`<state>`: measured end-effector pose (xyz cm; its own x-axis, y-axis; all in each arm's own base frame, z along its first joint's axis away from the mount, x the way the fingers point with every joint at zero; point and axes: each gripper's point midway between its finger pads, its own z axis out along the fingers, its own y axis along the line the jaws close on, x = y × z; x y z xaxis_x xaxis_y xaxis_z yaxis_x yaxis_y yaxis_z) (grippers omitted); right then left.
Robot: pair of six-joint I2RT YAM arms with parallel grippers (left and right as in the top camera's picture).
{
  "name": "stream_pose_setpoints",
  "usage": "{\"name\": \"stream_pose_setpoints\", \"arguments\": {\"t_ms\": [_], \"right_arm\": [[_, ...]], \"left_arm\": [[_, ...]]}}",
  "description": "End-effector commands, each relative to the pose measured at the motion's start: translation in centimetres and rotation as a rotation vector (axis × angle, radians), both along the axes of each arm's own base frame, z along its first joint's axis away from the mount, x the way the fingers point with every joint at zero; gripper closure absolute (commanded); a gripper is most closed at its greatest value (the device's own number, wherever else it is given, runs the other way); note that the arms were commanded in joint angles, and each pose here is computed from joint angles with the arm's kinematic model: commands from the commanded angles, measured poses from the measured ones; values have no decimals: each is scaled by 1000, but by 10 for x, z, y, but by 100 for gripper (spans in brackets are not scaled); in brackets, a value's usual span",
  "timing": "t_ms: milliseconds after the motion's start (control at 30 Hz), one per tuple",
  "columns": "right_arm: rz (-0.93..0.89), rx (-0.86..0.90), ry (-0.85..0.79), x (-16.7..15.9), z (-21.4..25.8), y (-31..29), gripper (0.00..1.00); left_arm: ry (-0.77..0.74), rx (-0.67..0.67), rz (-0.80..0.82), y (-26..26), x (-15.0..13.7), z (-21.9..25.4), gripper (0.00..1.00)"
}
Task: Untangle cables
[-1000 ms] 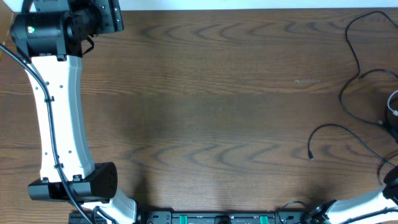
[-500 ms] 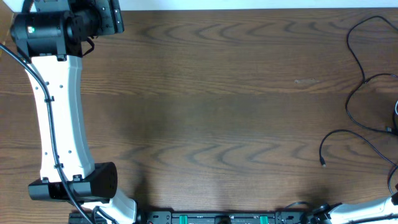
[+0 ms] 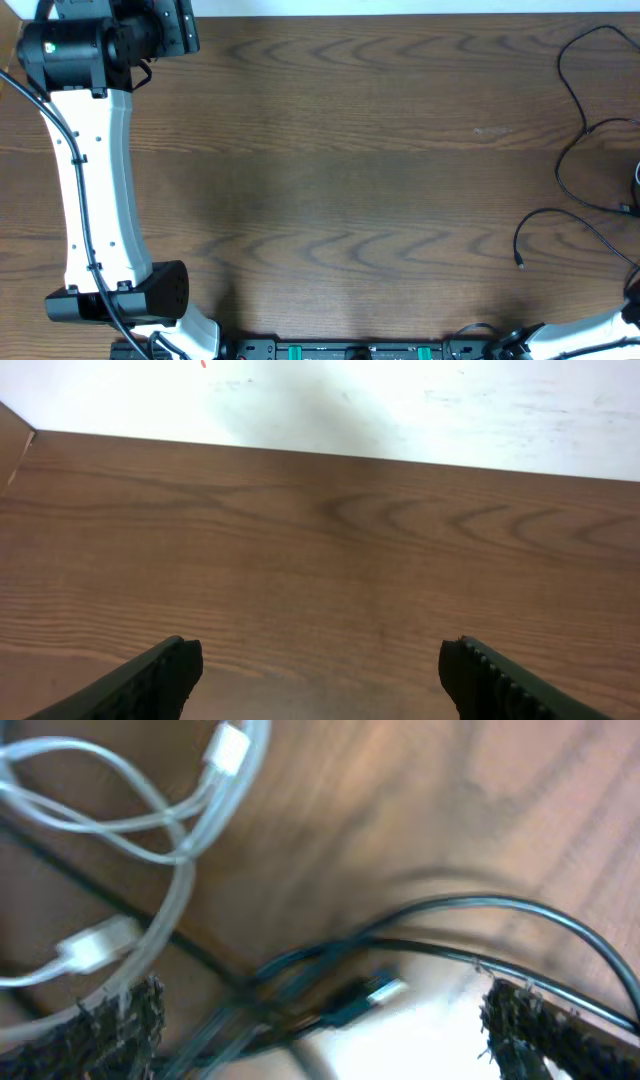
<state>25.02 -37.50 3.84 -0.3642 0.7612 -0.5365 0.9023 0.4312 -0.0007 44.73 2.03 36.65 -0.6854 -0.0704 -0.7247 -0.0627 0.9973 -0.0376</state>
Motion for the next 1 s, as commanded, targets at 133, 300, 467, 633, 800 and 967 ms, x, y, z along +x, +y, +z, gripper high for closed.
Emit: {"name": "stream_pose_setpoints", "arguments": {"t_ms": [133, 300, 467, 633, 800, 967], "right_arm": [[208, -19, -69, 78, 47, 27, 1], [516, -3, -73, 144, 51, 108, 6], [695, -38, -115, 186, 78, 182, 6], [943, -91, -186, 211, 127, 293, 5], [1059, -231, -92, 204, 142, 368, 2], [1132, -355, -137, 202, 171, 420, 1]], "left_arm": [[11, -5, -1, 0, 2, -5, 19], [-11, -3, 0, 1, 6, -1, 19], [-28, -2, 0, 1, 9, 2, 19], [-26, -2, -1, 1, 9, 2, 19], [-26, 13, 15, 5, 8, 2, 19], [-26, 13, 16, 5, 8, 2, 19]]}}
